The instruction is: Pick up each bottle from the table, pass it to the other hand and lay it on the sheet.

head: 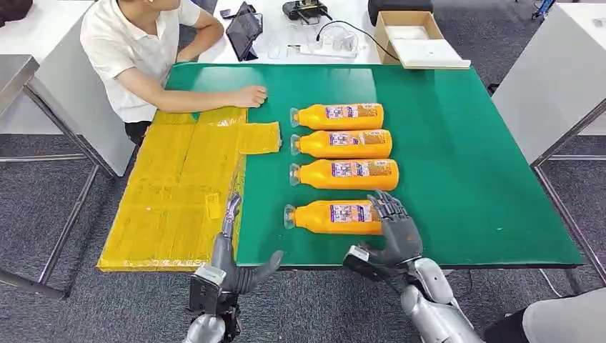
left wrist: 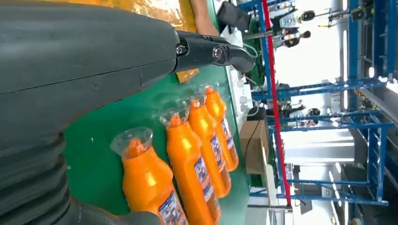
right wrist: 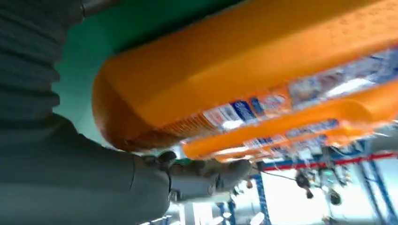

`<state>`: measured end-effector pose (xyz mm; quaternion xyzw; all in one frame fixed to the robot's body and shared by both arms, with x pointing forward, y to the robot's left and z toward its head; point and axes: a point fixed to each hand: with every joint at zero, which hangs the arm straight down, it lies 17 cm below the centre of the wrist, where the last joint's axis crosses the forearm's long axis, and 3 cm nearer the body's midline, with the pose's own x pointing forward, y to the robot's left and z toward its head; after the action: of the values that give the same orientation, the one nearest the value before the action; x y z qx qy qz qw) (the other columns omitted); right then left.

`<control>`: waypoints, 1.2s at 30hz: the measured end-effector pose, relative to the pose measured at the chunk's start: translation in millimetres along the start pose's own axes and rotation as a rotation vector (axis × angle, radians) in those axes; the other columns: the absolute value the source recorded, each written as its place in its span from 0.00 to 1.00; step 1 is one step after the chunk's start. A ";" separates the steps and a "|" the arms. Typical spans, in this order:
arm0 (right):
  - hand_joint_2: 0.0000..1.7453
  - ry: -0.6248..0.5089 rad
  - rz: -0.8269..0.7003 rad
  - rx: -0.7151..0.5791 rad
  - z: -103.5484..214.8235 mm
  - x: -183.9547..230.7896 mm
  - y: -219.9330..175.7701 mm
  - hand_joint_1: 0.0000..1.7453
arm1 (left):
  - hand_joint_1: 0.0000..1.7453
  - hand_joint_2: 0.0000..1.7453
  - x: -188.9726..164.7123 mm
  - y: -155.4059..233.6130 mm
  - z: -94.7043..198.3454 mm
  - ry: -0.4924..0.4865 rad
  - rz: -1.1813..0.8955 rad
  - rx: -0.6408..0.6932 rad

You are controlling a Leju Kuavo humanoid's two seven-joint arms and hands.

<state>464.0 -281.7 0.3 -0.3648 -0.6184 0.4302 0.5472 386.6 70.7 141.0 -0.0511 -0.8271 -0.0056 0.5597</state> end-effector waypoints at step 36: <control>1.00 0.146 0.086 0.305 -35.4 -10.3 32.8 1.00 | 0.00 1.00 8.1 2.8 4.5 0.002 0.025 -0.007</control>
<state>499.8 -274.5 -32.9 -0.3340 -0.4885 0.5145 0.6206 379.7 74.5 146.7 -0.0636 -0.8257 -0.0016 0.5604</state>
